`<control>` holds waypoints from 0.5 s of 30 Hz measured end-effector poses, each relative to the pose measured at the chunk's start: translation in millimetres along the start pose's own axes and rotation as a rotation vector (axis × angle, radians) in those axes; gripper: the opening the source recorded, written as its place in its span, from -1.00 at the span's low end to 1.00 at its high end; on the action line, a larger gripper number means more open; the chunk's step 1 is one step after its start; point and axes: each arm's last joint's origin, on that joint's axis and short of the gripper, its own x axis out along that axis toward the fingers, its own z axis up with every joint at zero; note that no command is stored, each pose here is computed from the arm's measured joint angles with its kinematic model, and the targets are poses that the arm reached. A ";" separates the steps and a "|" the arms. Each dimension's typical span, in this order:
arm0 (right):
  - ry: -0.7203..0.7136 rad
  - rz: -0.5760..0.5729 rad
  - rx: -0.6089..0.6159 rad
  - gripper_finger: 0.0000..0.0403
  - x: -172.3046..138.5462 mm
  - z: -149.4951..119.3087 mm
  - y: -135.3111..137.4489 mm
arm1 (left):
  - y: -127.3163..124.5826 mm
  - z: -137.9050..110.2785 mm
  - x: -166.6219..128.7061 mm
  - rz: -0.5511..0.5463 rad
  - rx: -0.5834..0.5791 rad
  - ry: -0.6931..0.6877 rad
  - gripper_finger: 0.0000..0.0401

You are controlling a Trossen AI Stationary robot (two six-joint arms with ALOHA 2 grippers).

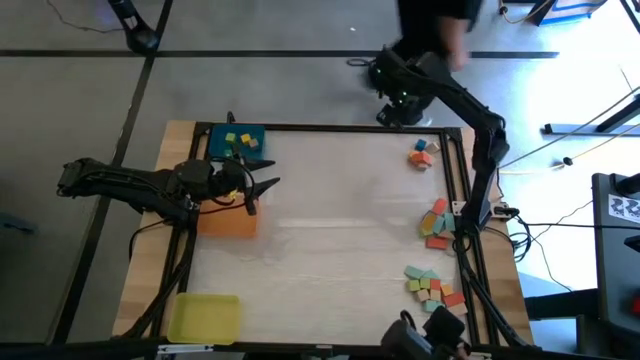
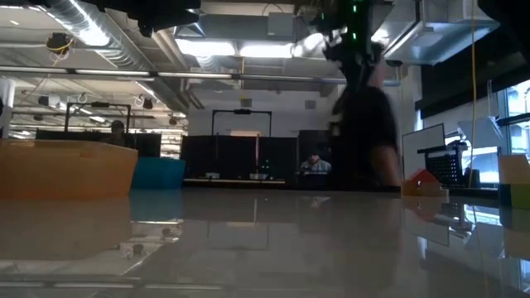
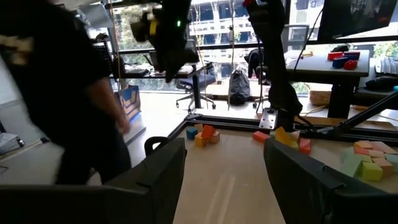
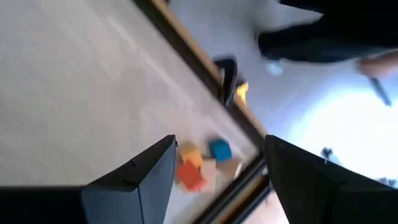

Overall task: Sort blocks by size
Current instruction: Put the yellow cube block into the blue bin

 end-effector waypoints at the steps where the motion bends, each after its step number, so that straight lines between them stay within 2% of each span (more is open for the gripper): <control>1: 0.037 0.000 -0.001 0.19 9.7 -1.8 -1.0 | 0.0 -0.4 -0.1 0.000 0.001 0.004 0.02; 10: 0.256 0.070 0.046 0.19 90.1 -21.2 -7.5 | 0.0 -3.0 -0.1 -0.001 0.015 0.029 0.02; 15: 0.312 0.082 0.076 0.19 122.8 -33.0 -6.2 | -0.1 -3.9 -0.1 -0.002 0.020 0.038 0.02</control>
